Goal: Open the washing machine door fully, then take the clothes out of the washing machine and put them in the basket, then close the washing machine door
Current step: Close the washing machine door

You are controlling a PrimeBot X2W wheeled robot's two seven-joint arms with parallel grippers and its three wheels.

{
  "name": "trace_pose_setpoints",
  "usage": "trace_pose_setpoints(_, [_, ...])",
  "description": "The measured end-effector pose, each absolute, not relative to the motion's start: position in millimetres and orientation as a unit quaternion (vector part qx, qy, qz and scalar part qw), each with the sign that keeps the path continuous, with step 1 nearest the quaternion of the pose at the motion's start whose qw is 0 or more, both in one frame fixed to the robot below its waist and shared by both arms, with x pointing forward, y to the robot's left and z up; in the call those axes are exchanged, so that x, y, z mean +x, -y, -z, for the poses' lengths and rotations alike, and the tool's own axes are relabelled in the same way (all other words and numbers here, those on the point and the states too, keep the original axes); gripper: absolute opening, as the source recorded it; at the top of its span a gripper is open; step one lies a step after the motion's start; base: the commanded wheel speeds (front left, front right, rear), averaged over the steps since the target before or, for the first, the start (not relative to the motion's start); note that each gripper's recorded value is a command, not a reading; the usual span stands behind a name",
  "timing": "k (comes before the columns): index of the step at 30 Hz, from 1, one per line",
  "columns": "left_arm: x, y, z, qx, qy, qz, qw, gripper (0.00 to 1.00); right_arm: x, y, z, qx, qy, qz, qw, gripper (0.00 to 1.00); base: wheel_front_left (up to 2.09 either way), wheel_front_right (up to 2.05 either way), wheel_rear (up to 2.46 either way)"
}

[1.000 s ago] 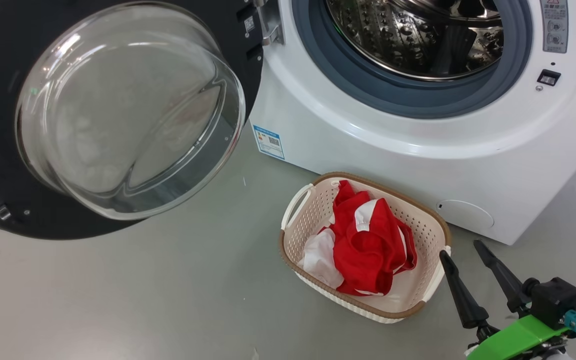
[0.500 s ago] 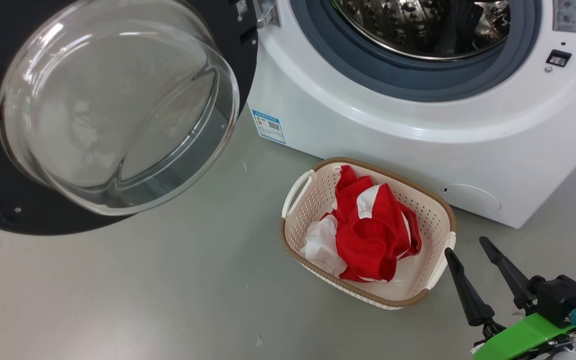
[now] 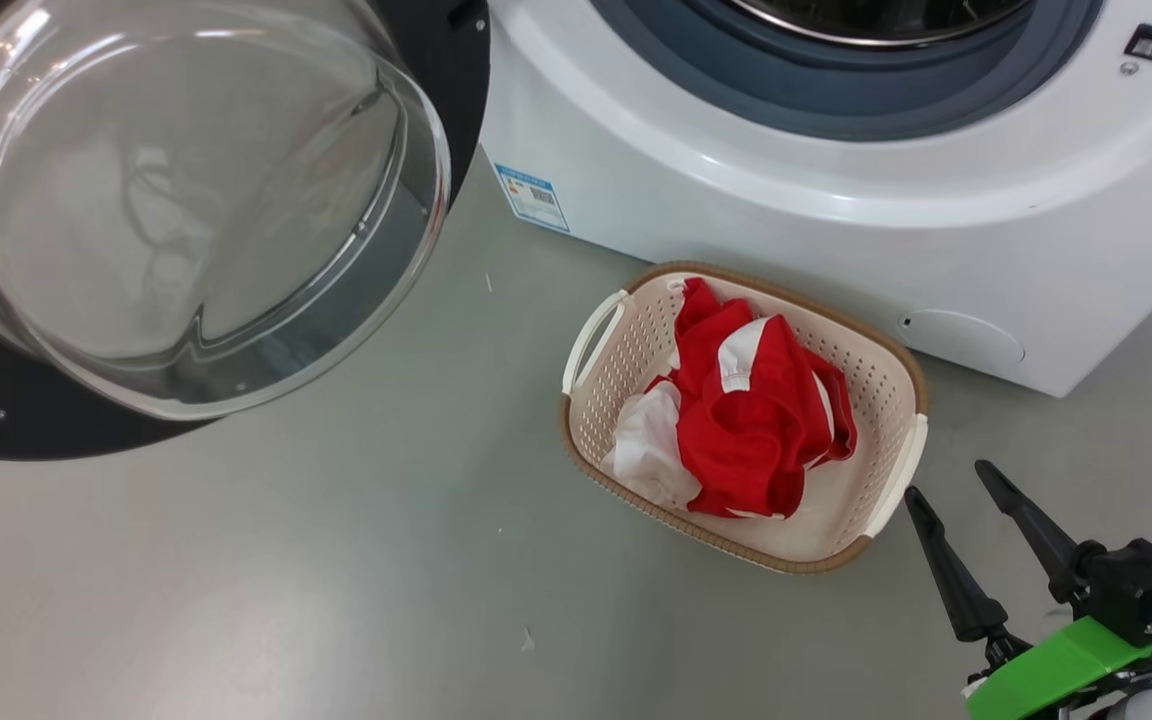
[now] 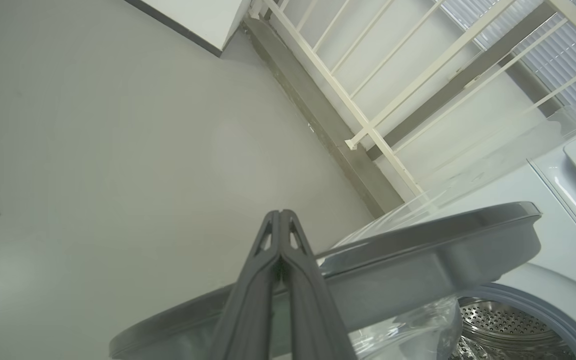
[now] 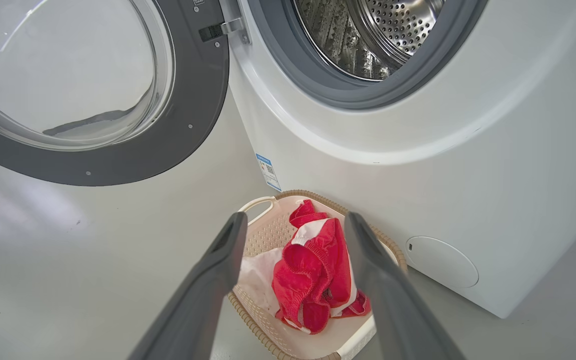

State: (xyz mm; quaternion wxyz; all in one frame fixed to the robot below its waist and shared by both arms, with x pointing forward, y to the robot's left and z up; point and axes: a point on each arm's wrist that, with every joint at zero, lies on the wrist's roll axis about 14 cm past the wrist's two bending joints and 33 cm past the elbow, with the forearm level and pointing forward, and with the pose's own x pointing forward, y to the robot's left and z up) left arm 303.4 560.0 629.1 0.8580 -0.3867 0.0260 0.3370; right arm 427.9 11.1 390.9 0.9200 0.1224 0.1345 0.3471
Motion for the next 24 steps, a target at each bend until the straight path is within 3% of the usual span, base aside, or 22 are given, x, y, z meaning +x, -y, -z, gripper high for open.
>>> trace_pose_setpoints(24, [326,-543,-610,-0.402,-0.073,-0.305,0.86,0.0,440,-10,-389,0.126,-0.128,-0.343,0.922,1.0,0.0,0.0,0.0])
